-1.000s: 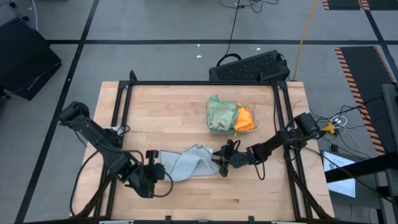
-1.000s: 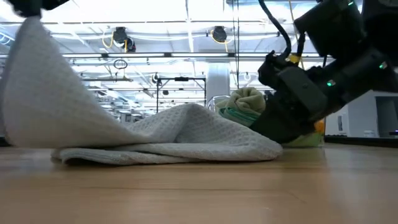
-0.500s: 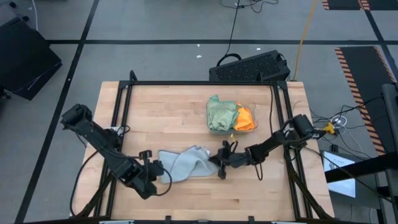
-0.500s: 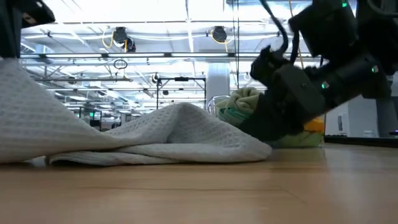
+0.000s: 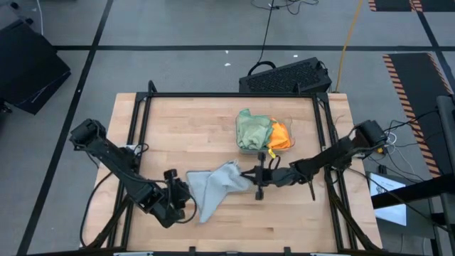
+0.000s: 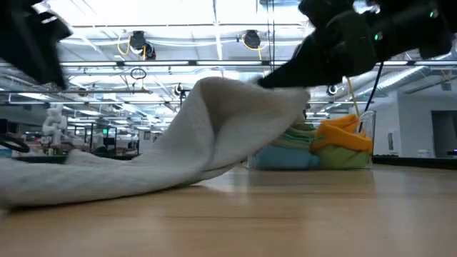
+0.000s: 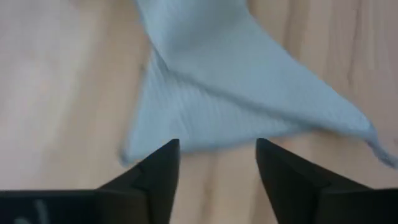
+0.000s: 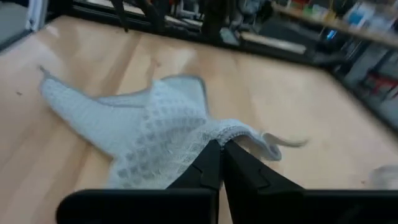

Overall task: Fold microfiber towels
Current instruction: Fold the gray microfiber cloth

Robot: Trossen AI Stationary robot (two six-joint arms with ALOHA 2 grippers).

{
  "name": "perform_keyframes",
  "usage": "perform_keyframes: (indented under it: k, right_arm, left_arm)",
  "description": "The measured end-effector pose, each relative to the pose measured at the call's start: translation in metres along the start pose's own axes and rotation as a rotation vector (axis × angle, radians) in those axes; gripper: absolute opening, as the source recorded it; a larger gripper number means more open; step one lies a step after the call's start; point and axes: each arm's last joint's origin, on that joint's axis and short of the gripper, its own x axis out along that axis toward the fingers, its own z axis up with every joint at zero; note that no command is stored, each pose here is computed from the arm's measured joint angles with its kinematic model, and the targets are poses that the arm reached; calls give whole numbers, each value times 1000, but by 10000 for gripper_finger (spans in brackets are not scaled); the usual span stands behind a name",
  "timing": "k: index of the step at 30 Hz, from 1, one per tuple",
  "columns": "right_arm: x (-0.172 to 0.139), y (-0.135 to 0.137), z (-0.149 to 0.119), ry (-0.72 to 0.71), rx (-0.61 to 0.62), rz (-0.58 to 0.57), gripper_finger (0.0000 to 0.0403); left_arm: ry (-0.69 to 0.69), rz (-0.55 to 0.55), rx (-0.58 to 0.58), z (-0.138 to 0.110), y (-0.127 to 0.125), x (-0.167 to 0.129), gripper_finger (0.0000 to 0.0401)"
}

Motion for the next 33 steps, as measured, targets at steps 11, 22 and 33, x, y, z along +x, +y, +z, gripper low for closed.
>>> perform_keyframes:
  k: [11, 22, 33]
  right_arm:
    - [-14, 2, 17, -73, -230, -1, 4]
    - [-17, 7, 21, -114, -369, 6, 4]
    - [-17, 7, 21, -112, -357, 7, 4]
  left_arm:
    - [-397, 232, -80, 44, 33, 42, 265]
    - [-585, -69, 10, 70, 75, 82, 200]
    - [-611, -293, 129, 89, 124, 99, 161]
